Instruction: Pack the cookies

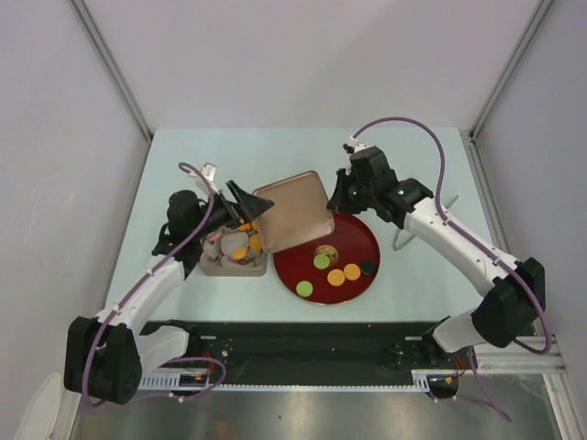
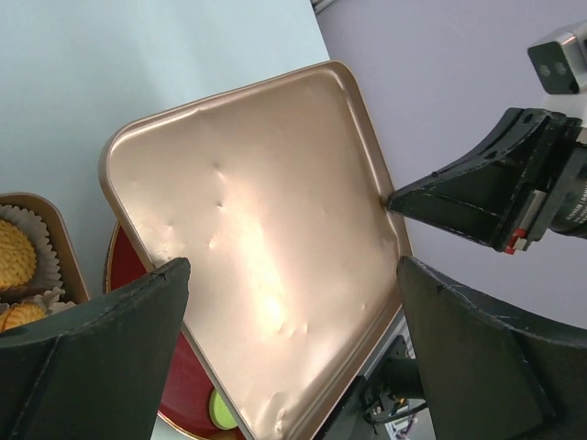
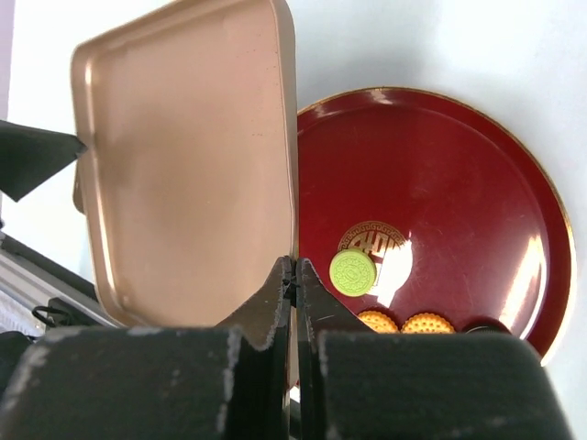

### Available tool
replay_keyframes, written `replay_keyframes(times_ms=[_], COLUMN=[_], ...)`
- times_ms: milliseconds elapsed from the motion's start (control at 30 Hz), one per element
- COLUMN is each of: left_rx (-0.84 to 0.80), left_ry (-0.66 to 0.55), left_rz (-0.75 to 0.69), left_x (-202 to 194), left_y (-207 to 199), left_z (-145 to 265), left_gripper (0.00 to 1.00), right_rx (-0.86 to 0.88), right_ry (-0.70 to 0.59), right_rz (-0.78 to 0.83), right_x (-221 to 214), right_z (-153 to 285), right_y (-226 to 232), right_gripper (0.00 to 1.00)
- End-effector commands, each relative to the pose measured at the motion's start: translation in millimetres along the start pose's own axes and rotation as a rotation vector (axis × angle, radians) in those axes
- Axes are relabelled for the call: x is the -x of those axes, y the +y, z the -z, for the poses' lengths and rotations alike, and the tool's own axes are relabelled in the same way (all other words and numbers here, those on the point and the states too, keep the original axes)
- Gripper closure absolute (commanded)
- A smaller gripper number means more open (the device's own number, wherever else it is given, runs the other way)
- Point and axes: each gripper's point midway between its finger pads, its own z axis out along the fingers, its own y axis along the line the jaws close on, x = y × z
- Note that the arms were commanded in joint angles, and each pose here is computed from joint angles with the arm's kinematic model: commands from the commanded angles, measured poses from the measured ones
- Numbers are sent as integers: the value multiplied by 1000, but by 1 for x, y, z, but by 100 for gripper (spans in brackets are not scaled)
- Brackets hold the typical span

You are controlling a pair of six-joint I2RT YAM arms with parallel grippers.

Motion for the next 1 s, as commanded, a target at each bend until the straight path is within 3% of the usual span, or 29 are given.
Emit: replay_keyframes(times_ms=[0, 300, 667, 733, 867, 967], left_rx=[-14, -35, -130, -126, -127, -124], left_ry=[-46, -83, -67, -64, -71, -80], left_rz=[-37, -33, -48, -43, -55, -68], left_x=[8, 11, 7, 5, 5, 7], left_y=[-9, -13, -38, -37, -38, -39], left_z=[5, 9, 2, 1, 4, 7], left_gripper=[0, 0, 0, 4, 24, 31], right_rx=[36, 33, 175, 216, 182, 169], right_ry=[-111, -136, -95, -81, -86, -95], right_rz=[-15, -33, 5, 17, 13, -1], right_x=[27, 37, 18, 14, 15, 20], right_z=[28, 38, 34, 34, 34, 39], right_y=[8, -3, 50, 61, 52, 44], right_gripper=[100, 100, 100, 100, 100, 93])
